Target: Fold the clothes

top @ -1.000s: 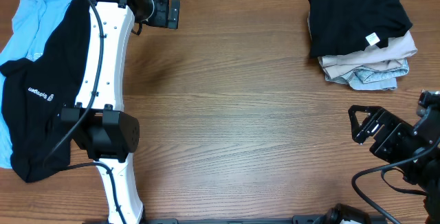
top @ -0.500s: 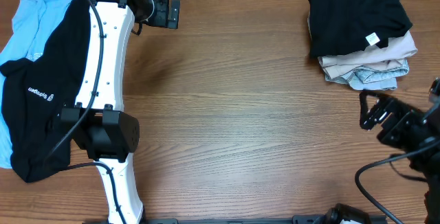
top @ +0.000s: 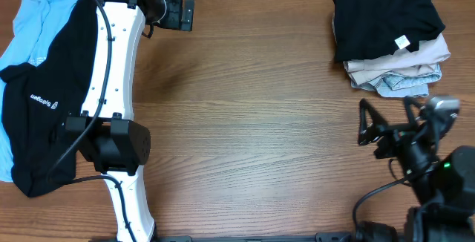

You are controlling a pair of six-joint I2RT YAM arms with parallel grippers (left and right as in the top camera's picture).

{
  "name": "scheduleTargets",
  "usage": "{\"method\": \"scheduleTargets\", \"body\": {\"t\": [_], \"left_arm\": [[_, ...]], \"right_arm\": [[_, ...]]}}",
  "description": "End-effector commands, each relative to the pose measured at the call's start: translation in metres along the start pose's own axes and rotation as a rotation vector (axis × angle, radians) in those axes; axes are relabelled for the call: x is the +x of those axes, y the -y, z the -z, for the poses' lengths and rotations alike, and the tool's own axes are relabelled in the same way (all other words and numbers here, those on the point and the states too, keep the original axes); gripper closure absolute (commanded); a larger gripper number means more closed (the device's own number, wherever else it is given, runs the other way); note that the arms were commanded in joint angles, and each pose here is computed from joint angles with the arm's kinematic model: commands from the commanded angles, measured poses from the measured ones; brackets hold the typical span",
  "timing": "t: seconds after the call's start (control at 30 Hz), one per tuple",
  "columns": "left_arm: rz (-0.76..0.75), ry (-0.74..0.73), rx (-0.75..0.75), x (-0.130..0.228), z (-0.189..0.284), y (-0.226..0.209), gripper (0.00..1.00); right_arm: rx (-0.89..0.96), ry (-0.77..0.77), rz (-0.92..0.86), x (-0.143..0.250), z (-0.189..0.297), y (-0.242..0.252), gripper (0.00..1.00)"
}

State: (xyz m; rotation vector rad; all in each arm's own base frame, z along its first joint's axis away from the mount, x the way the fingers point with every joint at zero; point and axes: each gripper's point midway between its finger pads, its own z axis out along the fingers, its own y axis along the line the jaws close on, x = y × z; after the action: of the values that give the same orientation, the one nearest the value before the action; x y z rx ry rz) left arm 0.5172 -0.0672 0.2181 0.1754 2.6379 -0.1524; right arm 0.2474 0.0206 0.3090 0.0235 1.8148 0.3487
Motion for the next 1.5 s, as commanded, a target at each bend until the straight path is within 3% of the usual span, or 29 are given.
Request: {"method": "scheduleTargets", "body": {"t": [0.0, 0.4, 0.87, 1.03, 1.47], "left_arm": [[-0.013, 0.011, 0.007, -0.003, 0.002, 0.001, 0.0], [-0.013, 0.012, 0.007, -0.003, 0.002, 0.001, 0.0], [-0.013, 0.012, 0.008, -0.003, 0.002, 0.002, 0.0], [-0.013, 0.012, 0.007, -0.003, 0.002, 0.001, 0.0], [-0.013, 0.012, 0.007, -0.003, 0.002, 0.001, 0.0]], "right_arm": [[-0.028, 0.0, 0.015, 0.025, -0.003, -0.002, 0.0], [-0.092, 0.2, 0.112, 0.054, -0.008, -0.004, 0.0], [-0.063, 0.238, 0.141, 0.107, -0.024, 0.01, 0.0], [-0.071, 0.265, 0.238, 0.112, -0.023, 0.006, 0.0], [-0.095, 0.231, 0.228, 0.13, -0.028, 0.007, 0.0]]}}
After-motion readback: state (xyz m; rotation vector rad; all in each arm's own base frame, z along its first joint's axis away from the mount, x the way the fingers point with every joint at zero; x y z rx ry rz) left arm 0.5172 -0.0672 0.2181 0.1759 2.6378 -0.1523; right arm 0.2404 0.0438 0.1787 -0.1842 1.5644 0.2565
